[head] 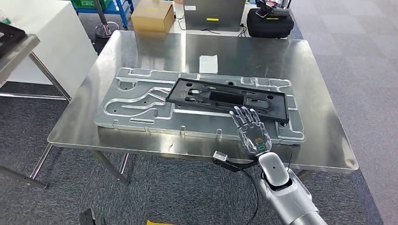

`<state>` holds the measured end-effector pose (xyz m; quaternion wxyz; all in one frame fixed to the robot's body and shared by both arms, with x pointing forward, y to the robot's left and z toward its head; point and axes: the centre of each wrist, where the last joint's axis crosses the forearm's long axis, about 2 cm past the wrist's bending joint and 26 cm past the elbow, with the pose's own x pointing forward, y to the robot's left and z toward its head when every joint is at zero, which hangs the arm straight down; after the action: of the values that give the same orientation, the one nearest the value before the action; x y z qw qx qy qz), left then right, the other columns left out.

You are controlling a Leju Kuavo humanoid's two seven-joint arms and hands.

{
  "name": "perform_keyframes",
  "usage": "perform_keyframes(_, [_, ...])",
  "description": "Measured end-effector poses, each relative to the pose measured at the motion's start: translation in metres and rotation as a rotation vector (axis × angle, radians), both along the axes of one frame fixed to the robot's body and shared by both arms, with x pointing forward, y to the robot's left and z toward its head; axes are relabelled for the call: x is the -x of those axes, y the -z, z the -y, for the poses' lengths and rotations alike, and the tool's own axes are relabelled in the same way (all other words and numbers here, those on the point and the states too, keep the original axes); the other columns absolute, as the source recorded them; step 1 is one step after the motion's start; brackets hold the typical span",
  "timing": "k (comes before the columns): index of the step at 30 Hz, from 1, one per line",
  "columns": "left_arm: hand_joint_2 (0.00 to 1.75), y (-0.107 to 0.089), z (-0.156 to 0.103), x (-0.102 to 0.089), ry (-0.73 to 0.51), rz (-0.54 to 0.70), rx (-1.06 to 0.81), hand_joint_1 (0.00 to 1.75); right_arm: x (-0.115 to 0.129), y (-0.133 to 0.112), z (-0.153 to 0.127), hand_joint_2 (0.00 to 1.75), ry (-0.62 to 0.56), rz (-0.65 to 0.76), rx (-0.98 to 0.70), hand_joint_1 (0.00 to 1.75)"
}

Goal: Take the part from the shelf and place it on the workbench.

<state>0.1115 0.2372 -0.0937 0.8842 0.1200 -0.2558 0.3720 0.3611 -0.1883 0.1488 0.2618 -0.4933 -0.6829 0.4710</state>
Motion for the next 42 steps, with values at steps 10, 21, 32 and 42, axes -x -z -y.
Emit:
perform_keyframes(10, [0.00, -0.001, 0.000, -0.003, 0.000, 0.009, -0.005, 0.00, 0.007, 0.007, -0.001, 1.75, 0.001, -0.007, 0.010, 0.00])
perform_keyframes(21, [0.00, -0.001, 0.004, -0.003, 0.000, 0.012, 0.001, 0.00, 0.010, 0.012, 0.001, 1.75, 0.003, -0.006, 0.025, 0.00])
perform_keyframes(32, [0.00, -0.001, 0.006, 0.001, -0.008, 0.009, 0.003, 0.00, 0.016, 0.017, -0.001, 1.75, 0.007, 0.004, 0.015, 0.00])
perform_keyframes(42, [0.00, 0.001, 0.009, 0.007, -0.067, 0.026, 0.005, 0.00, 0.058, 0.043, -0.012, 0.00, 0.010, -0.163, -0.346, 0.00])
